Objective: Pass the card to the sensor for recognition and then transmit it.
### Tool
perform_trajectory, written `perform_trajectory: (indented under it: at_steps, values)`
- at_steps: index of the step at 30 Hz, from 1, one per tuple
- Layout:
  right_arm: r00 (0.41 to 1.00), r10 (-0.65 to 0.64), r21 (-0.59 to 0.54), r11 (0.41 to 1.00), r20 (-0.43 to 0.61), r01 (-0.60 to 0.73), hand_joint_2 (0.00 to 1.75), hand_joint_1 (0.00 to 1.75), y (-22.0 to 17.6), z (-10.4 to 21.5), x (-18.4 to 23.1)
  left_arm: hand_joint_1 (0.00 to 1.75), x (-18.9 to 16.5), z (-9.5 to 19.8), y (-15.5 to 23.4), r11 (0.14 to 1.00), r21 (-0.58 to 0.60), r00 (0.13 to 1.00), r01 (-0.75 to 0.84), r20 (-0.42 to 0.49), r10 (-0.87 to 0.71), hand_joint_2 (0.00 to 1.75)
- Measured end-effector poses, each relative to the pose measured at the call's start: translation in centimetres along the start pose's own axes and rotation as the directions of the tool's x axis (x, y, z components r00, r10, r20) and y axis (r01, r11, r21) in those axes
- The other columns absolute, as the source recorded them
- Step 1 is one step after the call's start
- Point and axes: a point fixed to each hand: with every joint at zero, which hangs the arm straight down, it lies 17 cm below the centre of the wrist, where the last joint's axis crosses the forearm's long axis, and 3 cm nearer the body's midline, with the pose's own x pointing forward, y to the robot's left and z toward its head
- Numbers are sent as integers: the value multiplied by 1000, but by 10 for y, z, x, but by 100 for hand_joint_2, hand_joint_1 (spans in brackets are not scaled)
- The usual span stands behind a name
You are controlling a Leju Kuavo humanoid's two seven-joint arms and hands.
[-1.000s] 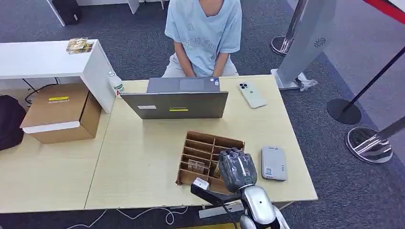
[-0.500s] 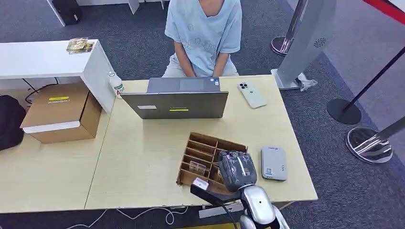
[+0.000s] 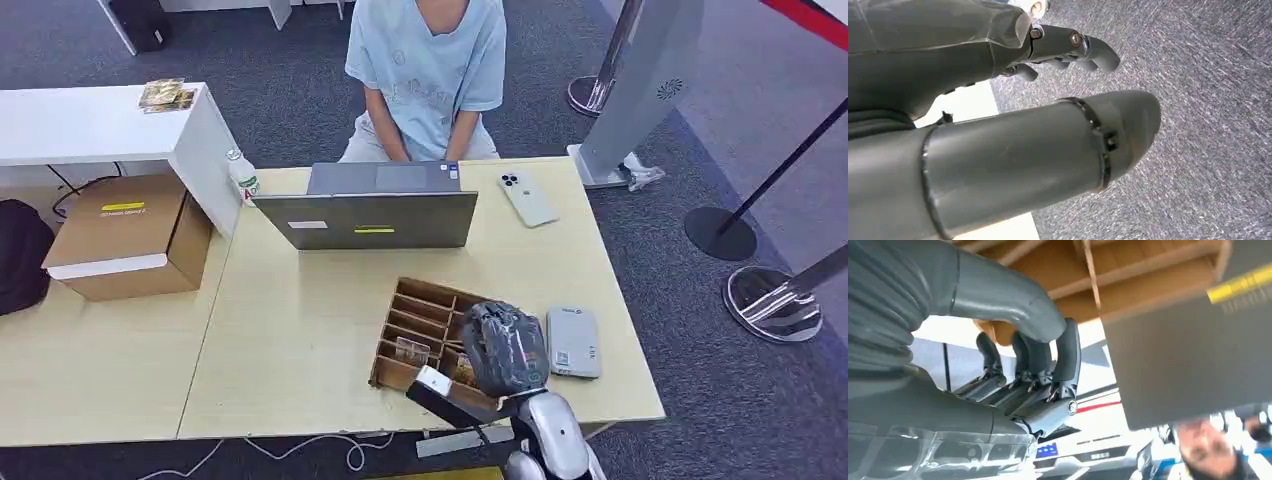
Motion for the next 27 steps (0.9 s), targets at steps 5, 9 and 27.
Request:
perform_trajectory:
  at_steps: [5, 9, 27]
  values:
    - [999, -45, -41, 998, 13, 46, 175, 61, -13, -1, 4, 0, 0, 0, 0, 1000, 1, 1000, 0, 0, 0, 0]
    - [998, -57, -45, 997, 16, 58, 175, 59, -15, 0, 6, 0, 0, 0, 0, 1000, 1, 1000, 0, 0, 0, 0]
    - [985, -134, 181, 977, 108, 113, 175, 117, 29, 14, 51, 0, 0, 0, 0, 1000, 0, 1000, 0, 1, 0, 0]
